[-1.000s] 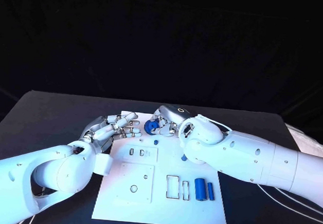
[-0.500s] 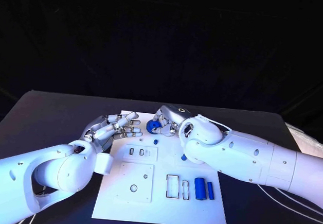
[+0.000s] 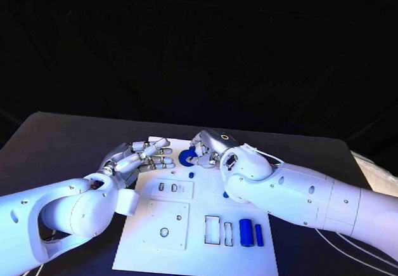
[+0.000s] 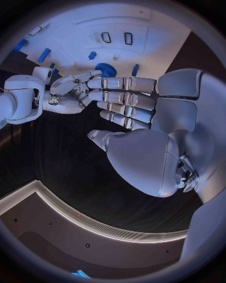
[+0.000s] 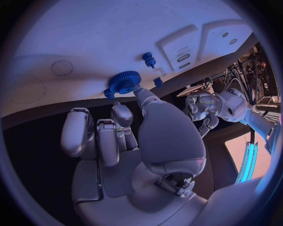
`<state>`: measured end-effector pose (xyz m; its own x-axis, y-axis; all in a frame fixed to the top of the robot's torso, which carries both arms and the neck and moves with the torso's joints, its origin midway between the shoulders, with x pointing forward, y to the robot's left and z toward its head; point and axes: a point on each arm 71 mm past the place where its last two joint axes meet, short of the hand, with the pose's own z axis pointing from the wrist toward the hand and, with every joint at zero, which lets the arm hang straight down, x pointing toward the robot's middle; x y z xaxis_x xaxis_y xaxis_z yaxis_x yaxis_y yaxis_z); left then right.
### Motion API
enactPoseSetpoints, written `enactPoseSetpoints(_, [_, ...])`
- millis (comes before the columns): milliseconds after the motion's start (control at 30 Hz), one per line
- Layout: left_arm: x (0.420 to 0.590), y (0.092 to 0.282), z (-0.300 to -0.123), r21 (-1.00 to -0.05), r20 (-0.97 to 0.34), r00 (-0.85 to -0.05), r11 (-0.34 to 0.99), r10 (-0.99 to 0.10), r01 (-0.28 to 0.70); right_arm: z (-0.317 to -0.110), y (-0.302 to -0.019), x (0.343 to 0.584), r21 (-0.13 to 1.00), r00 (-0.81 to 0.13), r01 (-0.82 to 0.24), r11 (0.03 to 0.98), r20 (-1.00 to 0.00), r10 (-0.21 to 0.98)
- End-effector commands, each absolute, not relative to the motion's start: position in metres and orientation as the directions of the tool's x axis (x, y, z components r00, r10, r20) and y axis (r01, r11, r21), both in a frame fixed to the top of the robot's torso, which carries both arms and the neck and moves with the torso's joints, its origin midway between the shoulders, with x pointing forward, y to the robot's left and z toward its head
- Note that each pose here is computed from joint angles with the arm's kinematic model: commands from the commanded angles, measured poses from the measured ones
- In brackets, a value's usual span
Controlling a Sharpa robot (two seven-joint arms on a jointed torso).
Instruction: Assemble the parts on the task board
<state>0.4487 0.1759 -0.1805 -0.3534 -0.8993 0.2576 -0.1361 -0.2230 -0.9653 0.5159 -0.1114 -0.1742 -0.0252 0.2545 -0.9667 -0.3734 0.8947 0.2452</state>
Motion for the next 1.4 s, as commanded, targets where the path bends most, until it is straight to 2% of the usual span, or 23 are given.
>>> enactPoseSetpoints(33, [0.448,0.174,-0.179,-0.965,0.261,-0.374,-0.229,-0.89,-0.13,-0.176,-0.109,0.515,0.249,-0.048,-0.388,0.887,-0.967,0.25])
enactPoseSetpoints(267, [0.448,0.174,-0.179,-0.965,0.261,-0.375,-0.228,-0.89,-0.131,-0.172,-0.112,0.509,0.273,-0.028,-0.412,0.87,-0.957,0.287])
enactPoseSetpoints(467, [0.448,0.176,-0.179,-0.965,0.26,-0.372,-0.227,-0.891,-0.13,-0.164,-0.135,0.499,0.324,-0.015,-0.436,0.84,-0.936,0.353])
enactPoseSetpoints(633, [0.447,0.178,-0.179,-0.966,0.258,-0.37,-0.226,-0.893,-0.129,-0.154,-0.177,0.494,0.409,-0.07,-0.461,0.788,-0.901,0.427])
enactPoseSetpoints(700, [0.447,0.18,-0.178,-0.966,0.257,-0.37,-0.225,-0.893,-0.128,-0.151,-0.202,0.493,0.45,-0.112,-0.479,0.754,-0.883,0.456])
enactPoseSetpoints(833, [0.447,0.181,-0.178,-0.967,0.253,-0.373,-0.222,-0.893,-0.125,-0.15,-0.236,0.494,0.477,-0.131,-0.498,0.724,-0.867,0.481])
enactPoseSetpoints(1100, [0.447,0.181,-0.179,-0.969,0.246,-0.379,-0.216,-0.892,-0.121,-0.163,-0.287,0.499,0.485,-0.137,-0.436,0.758,-0.868,0.477])
enactPoseSetpoints(1400, [0.449,0.181,-0.18,-0.97,0.241,-0.378,-0.212,-0.894,-0.118,-0.184,-0.306,0.503,0.493,-0.169,-0.358,0.793,-0.87,0.464])
